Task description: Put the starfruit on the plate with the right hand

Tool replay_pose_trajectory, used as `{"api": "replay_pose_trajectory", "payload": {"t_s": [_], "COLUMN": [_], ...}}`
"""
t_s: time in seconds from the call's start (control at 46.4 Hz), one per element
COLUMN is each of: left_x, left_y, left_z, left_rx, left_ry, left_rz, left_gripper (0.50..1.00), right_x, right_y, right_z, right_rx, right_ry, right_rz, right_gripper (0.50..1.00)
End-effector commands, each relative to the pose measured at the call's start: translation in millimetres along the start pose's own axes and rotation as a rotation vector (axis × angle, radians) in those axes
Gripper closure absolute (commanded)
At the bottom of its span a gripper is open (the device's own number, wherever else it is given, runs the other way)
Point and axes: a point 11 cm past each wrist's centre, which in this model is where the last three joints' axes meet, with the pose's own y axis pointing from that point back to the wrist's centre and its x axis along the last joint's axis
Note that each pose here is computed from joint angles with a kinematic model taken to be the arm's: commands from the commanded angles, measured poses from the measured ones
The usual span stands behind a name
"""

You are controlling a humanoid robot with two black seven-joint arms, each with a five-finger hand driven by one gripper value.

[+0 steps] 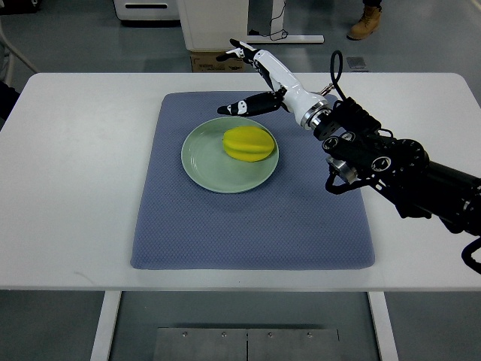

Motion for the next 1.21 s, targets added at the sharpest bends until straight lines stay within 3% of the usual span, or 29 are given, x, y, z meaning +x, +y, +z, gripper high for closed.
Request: {"api": "replay_pose_trajectory", "payload": {"t_s": [0.0,0.388,0.84,0.969,1.013,1.185], "left_x": [0,0,0,0,0,0], "left_y": [0,0,0,0,0,0], "left_z": [0,0,0,0,0,0], "left_rx": [-0.001,-0.001,-0.001,-0.001,-0.001,-0.001], "left_ry": [-0.001,-0.001,0.000,-0.001,0.000,0.000], "left_rz": [0.000,0.000,0.000,0.000,0.000,0.000], "left_gripper": [0.500,0.500,0.500,0.500,0.500,0.500], "right_x": [18,113,162,185,202,229], "right_y": [3,34,83,102,125,164], "right_z": [-8,-14,17,20,32,47], "right_rx": [0.015,0.024,-0.059,-0.071,-0.085,-0.082], "right_ry": [-0.034,-0.054,-0.004,0.004,-0.041,-0.164], "right_rz": [0.036,0.229,0.327,0.384,0.464,0.627], "right_gripper": [0.500,0.500,0.500,0.500,0.500,0.500]}}
